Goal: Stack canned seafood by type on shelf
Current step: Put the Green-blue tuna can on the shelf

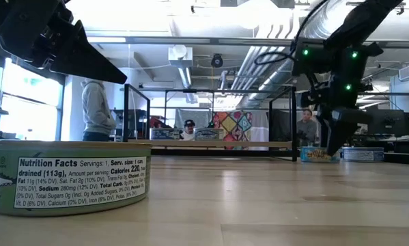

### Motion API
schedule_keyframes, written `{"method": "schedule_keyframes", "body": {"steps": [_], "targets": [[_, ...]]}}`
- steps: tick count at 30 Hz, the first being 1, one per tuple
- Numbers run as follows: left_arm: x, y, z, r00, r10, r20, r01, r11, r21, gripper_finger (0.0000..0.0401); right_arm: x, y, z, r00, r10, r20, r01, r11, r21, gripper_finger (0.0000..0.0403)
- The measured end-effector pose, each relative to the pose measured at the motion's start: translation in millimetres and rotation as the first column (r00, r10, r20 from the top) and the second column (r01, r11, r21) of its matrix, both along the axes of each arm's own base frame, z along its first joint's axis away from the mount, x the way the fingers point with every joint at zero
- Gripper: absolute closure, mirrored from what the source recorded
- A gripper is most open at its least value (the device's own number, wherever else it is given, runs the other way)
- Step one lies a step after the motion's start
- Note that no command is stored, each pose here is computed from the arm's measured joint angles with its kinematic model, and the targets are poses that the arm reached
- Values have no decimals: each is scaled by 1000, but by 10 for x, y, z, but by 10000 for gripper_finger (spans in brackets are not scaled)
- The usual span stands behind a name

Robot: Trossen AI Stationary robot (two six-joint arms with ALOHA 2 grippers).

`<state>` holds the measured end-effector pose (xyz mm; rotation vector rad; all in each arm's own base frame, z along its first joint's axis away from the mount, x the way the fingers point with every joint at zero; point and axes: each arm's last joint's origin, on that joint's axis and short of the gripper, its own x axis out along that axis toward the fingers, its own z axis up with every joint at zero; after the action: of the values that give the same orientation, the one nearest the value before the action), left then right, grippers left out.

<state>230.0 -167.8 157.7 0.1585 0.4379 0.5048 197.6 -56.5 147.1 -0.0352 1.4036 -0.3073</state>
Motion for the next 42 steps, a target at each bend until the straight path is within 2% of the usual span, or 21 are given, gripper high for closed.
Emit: {"method": "schedule_keyframes", "body": {"steps": [6, 9, 12, 18, 23, 25, 28, 30, 34, 37, 42], "targets": [[0, 0, 0, 1000, 0, 0, 0, 1000, 0, 401, 158, 335, 16, 982, -105, 155, 81, 985, 152, 222], [1, -1, 1, 1000, 0, 2, 0, 1000, -1, 401, 260, 548, 31, 964, -83, 252, 24, 974, 226, 222], [4, -3, 3, 1000, 0, 6, 0, 1000, -5, 401, 370, 785, 44, 934, -7, 358, -86, 967, 242, 222], [6, -5, 6, 1000, 0, 9, 0, 1000, -8, 401, 606, 1227, -131, 851, 134, 508, -246, 956, 159, 222], [22, -19, 22, 1000, -13, 15, 13, 1000, 0, 401, 761, 1526, -243, 715, 245, 655, -336, 942, 14, 222], [30, -26, 30, 1000, -21, 18, 21, 1000, 6, 401, 783, 1595, -209, 662, 260, 703, -314, 948, -55, 222], [32, -29, 33, 1000, -22, 20, 22, 1000, 3, 401, 788, 1666, -125, 608, 227, 760, -205, 971, -126, 222], [33, -29, 33, 1000, -22, 22, 22, 1000, 2, 401, 770, 1714, -127, 601, 225, 767, -174, 973, -150, 222], [44, -27, 39, 999, -23, 25, 23, 1000, 2, 401, 852, 1874, -135, 607, 267, 748, -180, 964, -198, 222], [58, -18, 44, 999, -21, 27, 21, 1000, 3, 401, 961, 1942, -250, 664, 324, 674, -198, 945, -259, 222], [71, -5, 46, 999, -17, 29, 17, 1000, -2, 401, 1140, 1997, -413, 749, 345, 565, -117, 910, -399, 222]]}}
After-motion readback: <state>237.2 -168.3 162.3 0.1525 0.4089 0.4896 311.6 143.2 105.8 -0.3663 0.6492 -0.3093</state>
